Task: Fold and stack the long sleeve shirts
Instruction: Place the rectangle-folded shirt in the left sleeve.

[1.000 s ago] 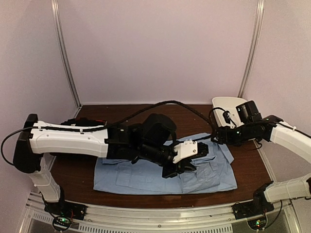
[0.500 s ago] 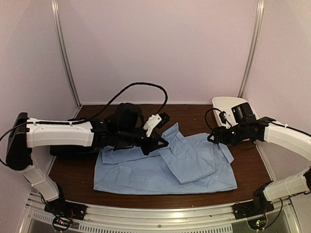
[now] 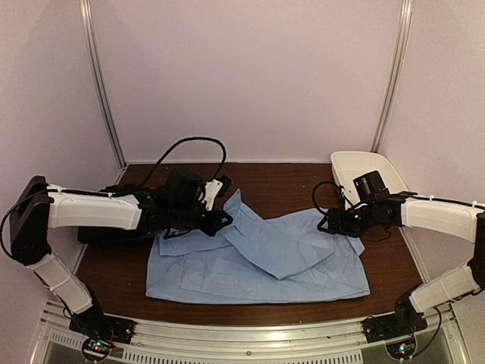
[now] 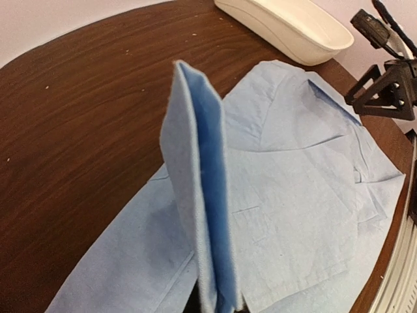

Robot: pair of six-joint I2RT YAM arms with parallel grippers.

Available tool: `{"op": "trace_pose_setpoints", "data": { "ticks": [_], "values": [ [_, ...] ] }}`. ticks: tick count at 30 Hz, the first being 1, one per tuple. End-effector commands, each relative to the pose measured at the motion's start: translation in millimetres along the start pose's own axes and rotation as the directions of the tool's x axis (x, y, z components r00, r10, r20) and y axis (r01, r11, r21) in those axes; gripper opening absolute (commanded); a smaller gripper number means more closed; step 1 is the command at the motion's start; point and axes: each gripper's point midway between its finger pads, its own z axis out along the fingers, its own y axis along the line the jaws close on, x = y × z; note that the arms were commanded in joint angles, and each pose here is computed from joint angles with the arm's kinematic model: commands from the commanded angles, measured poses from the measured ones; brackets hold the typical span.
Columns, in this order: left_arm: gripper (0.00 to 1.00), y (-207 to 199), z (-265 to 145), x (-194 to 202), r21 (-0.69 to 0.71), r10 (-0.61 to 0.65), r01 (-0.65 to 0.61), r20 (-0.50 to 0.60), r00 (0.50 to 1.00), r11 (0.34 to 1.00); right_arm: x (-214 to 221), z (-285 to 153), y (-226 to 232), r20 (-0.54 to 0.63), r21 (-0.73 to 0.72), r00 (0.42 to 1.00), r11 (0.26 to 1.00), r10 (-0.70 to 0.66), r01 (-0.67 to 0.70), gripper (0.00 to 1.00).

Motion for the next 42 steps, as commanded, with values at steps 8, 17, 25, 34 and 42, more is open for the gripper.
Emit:
{"op": "trace_pose_setpoints", "data": {
  "ticks": [8,17,25,34,42],
  "values": [
    [0.0,52.2,-22.7,32.1,-0.189,-0.174,0.181,0.053,0.983,0.965,5.2,29.3,7.6,-0.034,-0.107,0.999,0.994,0.007,-0.011,0.69],
    [0.0,71.7,-32.2,59.2,-0.279,-0.195,0.205,0.065,0.979,0.938,13.5,44.6,0.4,-0.068,-0.096,0.998,0.995,0.002,-0.008,0.67],
    [0.0,87.3,-34.2,74.5,-0.347,-0.194,0.202,0.057,0.979,0.916,-0.6,38.0,4.5,-0.039,-0.082,0.999,0.996,-0.026,0.023,0.67],
    [0.0,102.3,-36.5,88.3,-0.403,-0.209,0.208,0.042,0.977,0.891,-13.6,23.1,3.9,-0.008,-0.029,0.998,0.998,-0.058,0.058,0.67],
    [0.0,113.5,-40.2,112.4,-0.461,-0.258,0.239,0.022,0.966,0.855,-19.8,15.6,-2.6,0.001,0.035,0.997,0.997,-0.074,0.074,0.67]
  ]
}}
